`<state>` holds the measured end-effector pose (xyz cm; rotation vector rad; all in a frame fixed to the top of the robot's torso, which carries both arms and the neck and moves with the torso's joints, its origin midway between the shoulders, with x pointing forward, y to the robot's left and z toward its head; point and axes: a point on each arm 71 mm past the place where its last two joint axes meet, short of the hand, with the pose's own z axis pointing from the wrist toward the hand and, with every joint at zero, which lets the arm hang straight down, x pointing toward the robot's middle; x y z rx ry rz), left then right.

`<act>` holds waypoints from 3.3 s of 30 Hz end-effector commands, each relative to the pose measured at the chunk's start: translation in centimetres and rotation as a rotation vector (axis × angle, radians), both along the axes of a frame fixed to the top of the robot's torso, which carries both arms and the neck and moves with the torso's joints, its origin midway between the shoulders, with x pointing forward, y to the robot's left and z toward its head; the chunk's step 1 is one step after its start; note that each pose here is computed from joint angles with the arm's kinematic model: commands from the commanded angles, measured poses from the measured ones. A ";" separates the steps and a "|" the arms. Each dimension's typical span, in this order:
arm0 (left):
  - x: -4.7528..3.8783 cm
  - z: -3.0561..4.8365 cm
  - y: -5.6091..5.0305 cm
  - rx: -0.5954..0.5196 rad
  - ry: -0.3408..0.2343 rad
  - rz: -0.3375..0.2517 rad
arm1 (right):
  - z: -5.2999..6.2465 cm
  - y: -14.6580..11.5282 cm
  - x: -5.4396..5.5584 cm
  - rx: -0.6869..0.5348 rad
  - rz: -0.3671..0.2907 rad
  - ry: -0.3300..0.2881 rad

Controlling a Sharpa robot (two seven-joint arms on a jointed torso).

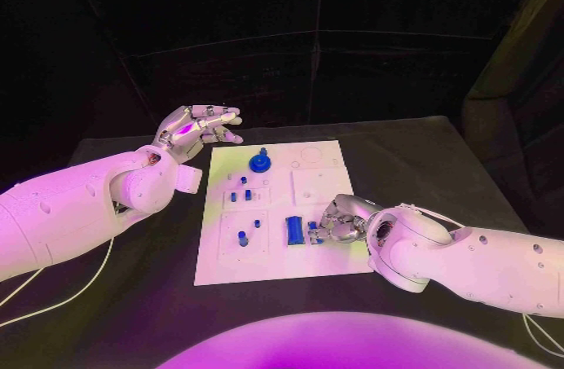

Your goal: Assemble the parts on the task board

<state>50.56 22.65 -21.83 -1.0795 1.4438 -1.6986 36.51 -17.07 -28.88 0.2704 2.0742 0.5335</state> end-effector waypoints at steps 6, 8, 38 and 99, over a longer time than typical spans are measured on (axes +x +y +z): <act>-0.01 0.11 -0.2 -0.009 -0.001 -0.014 | 0.0 0.3 -0.1 0.000 0.006 0.010; 0.00 0.11 -0.2 -0.009 -0.001 -0.014 | 0.0 0.3 0.0 0.002 0.005 0.008; -0.02 0.07 -0.1 -0.008 0.004 -0.018 | 0.4 -1.0 -0.6 -0.005 0.085 -0.006; 1.78 -0.64 1.2 0.004 -0.029 0.035 | 5.2 -7.0 11.1 0.818 -0.142 -0.127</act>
